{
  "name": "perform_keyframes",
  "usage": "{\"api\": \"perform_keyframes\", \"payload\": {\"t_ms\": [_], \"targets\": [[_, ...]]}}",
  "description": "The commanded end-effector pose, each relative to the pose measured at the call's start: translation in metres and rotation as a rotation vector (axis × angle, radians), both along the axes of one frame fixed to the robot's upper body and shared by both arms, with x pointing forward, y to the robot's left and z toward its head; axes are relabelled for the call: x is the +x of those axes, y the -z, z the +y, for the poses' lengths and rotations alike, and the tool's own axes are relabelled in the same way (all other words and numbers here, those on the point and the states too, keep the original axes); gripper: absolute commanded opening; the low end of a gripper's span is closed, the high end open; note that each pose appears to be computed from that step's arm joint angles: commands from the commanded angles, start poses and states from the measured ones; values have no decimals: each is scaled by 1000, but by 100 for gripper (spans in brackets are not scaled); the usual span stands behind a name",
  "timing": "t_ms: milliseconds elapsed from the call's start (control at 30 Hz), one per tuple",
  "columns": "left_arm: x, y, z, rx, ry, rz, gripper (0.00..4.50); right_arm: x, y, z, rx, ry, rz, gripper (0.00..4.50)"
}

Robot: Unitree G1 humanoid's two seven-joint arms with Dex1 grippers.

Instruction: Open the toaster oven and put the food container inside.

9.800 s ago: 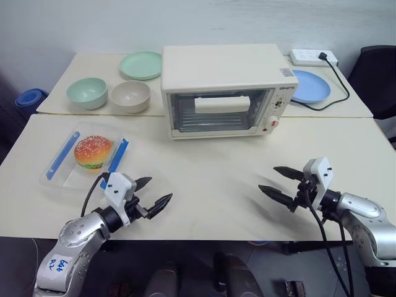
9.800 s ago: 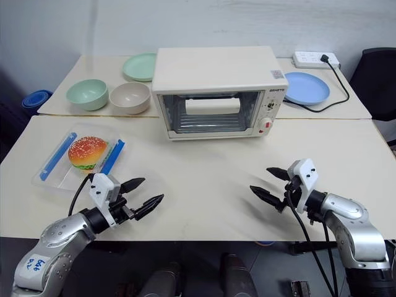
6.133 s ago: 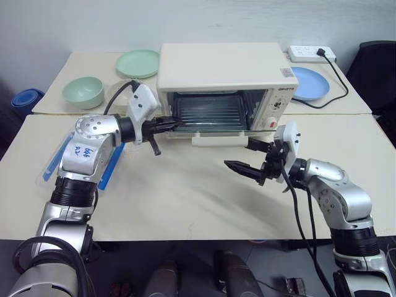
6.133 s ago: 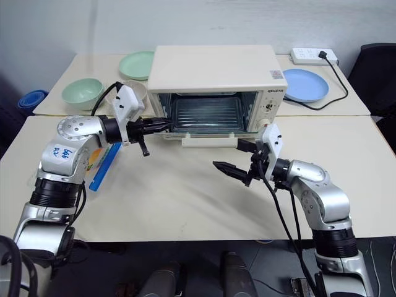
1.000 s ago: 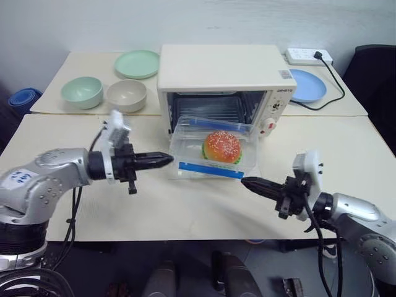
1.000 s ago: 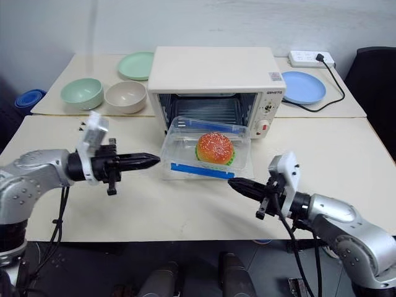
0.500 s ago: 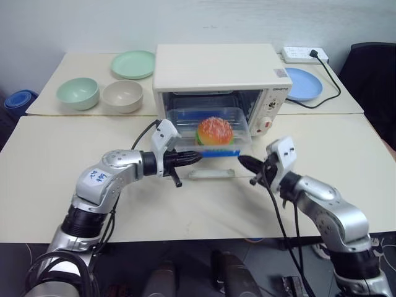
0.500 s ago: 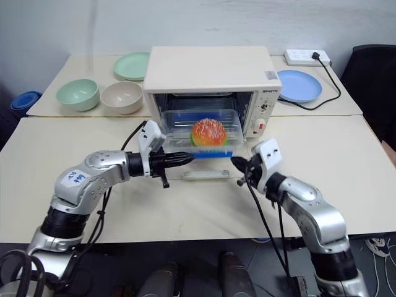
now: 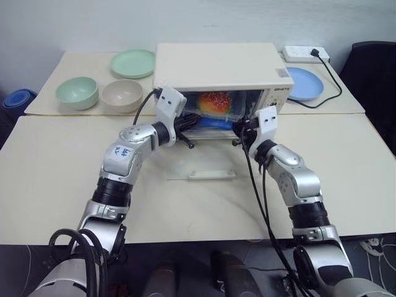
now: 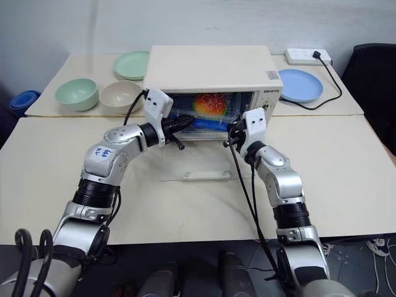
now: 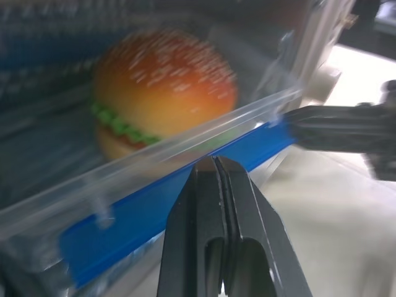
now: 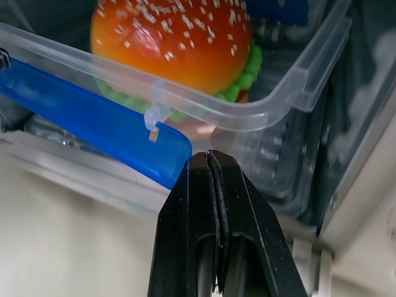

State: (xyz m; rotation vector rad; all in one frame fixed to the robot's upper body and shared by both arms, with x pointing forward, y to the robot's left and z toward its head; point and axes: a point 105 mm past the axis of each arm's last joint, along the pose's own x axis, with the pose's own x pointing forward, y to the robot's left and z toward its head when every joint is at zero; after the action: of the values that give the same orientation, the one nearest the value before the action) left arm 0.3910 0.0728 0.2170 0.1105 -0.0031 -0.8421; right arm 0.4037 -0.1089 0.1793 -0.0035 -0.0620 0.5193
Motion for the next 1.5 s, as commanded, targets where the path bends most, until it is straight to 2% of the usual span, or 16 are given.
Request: {"api": "perform_keyframes", "payload": {"t_ms": [33, 100, 167, 267, 400, 500, 567, 700, 833, 967, 1133, 1233, 1267, 1367, 1500], "targets": [[-23, -27, 16, -65, 65, -48, 0, -14, -16, -7, -7, -48, -57, 4], [-34, -32, 28, -68, 84, -43, 0, -27, -18, -10, -12, -89, -54, 4], [-55, -37, 52, -68, 121, -21, 0, -52, -20, -17, 2, -145, -37, 4], [-88, -44, 83, -28, 191, 3, 55, -89, -17, -24, 9, -213, 20, 0], [-114, -48, 113, 53, 207, 36, 171, -136, 9, -26, -50, -314, 164, 0], [-120, -46, 128, 130, 189, 48, 262, -155, 27, -27, -81, -345, 255, 0], [-119, -37, 138, 227, 162, 46, 320, -157, 40, -29, -106, -319, 292, 0], [-120, -42, 140, 225, 166, 30, 448, -142, 64, -36, -100, -212, 325, 0], [-119, -45, 138, 243, 167, 4, 448, -123, 78, -35, -72, -161, 327, 0], [-113, -50, 137, 253, 139, -30, 448, -95, 81, -37, -40, -88, 295, 0], [-111, -50, 135, 252, 137, -38, 448, -84, 20, -31, 105, -153, 127, 0], [-110, -49, 135, 245, 128, -43, 448, -91, -34, -35, 185, -252, 16, 0], [-110, -49, 135, 243, 127, -44, 448, -95, -44, -36, 187, -280, 2, 0], [-110, -50, 140, 242, 115, -41, 450, -110, -61, -46, 76, -378, 19, 64], [-112, -52, 146, 246, 106, -42, 450, -122, -74, -68, -44, -431, 66, 196]]}}
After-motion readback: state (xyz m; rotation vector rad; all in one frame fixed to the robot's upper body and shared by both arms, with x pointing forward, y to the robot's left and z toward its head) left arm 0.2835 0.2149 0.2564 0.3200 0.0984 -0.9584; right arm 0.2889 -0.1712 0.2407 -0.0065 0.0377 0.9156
